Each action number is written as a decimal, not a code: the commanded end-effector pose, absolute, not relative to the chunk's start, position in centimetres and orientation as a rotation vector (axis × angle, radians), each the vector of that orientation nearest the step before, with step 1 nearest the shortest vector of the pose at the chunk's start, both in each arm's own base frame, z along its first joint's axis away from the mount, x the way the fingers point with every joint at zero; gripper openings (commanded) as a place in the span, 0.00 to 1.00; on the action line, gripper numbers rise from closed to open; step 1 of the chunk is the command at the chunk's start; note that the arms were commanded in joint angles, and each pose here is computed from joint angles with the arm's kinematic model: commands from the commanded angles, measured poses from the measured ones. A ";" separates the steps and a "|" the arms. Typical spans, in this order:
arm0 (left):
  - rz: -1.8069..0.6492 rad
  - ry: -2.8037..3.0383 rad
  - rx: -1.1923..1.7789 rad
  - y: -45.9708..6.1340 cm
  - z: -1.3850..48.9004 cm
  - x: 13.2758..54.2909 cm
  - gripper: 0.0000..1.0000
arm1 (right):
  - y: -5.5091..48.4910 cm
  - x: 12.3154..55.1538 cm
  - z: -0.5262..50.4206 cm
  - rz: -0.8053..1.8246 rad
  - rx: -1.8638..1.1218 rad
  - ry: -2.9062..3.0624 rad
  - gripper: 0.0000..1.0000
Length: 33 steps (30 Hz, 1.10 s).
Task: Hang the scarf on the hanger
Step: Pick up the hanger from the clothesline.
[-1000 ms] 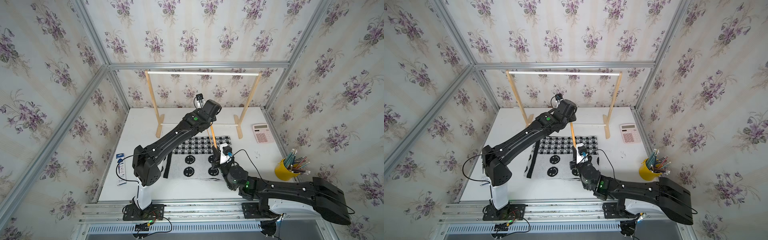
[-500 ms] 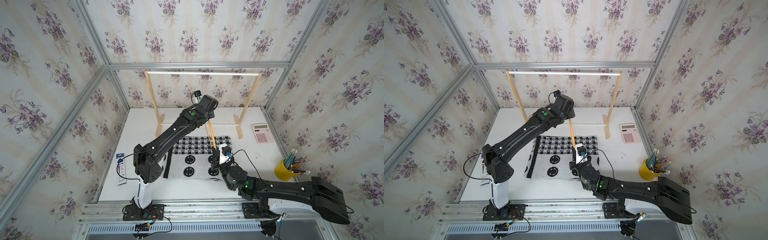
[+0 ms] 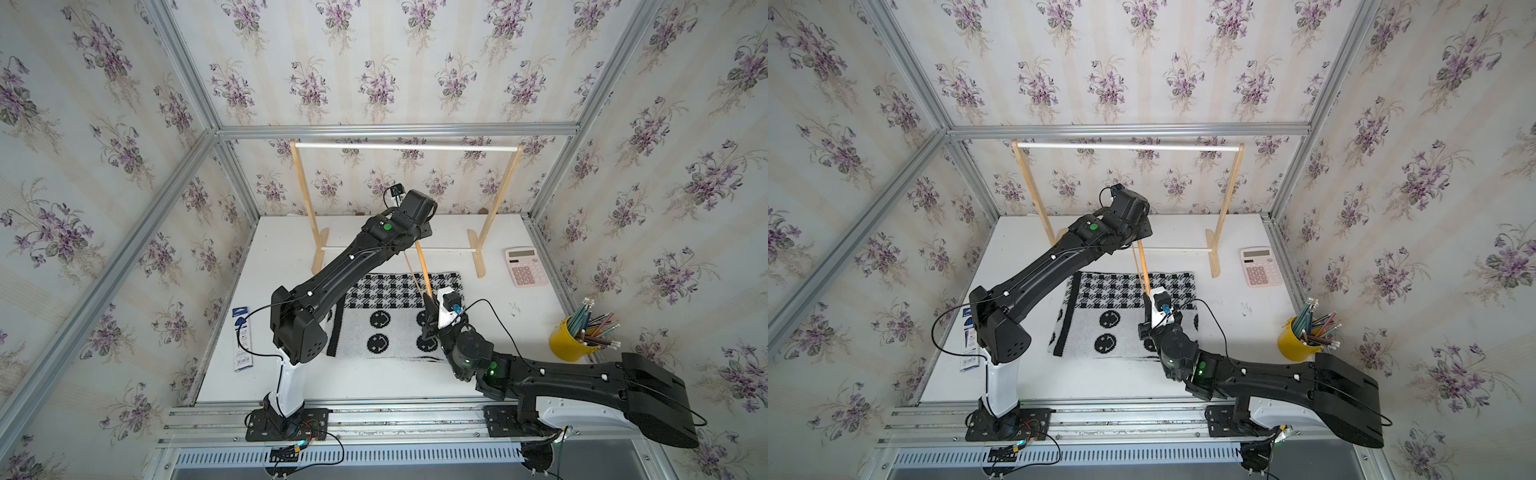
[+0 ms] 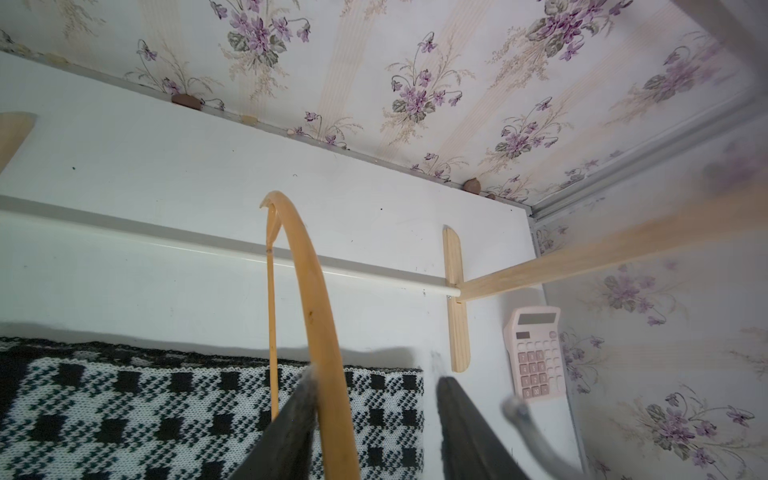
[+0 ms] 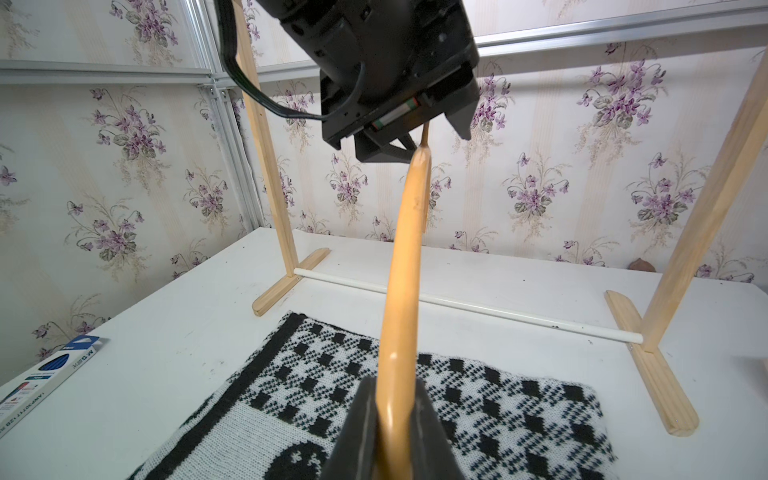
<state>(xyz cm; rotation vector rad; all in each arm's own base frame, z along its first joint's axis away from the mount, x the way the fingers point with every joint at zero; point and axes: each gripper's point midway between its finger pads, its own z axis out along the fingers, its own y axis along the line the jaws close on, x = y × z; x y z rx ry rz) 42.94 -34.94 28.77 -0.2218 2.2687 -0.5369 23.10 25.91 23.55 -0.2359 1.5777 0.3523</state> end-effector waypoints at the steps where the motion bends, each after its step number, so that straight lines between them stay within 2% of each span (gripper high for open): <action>1: -0.551 2.311 -0.201 -34.9 28.5 41.9 0.45 | 26.1 23.1 24.9 0.373 -0.221 1.539 0.00; 6: -0.543 2.297 -0.211 -34.2 28.7 41.3 0.44 | 26.4 23.1 25.0 0.380 -0.230 1.535 0.00; 14: -0.517 2.316 -0.209 -34.5 27.8 41.7 0.36 | 26.8 23.1 25.1 0.389 -0.234 1.535 0.00; 16: -0.508 2.323 -0.205 -34.5 27.6 41.7 0.31 | 26.9 23.1 25.1 0.389 -0.238 1.535 0.00; 20: -0.496 2.320 -0.207 -34.3 27.7 41.8 0.10 | 27.1 23.1 25.1 0.393 -0.240 1.534 0.00; 23: -0.487 2.325 -0.211 -34.2 27.5 41.7 0.00 | 27.0 23.1 25.2 0.394 -0.237 1.533 0.00; 33: -0.435 2.324 -0.179 -33.9 27.8 41.0 0.01 | 27.8 23.7 26.4 0.357 -0.236 1.531 0.00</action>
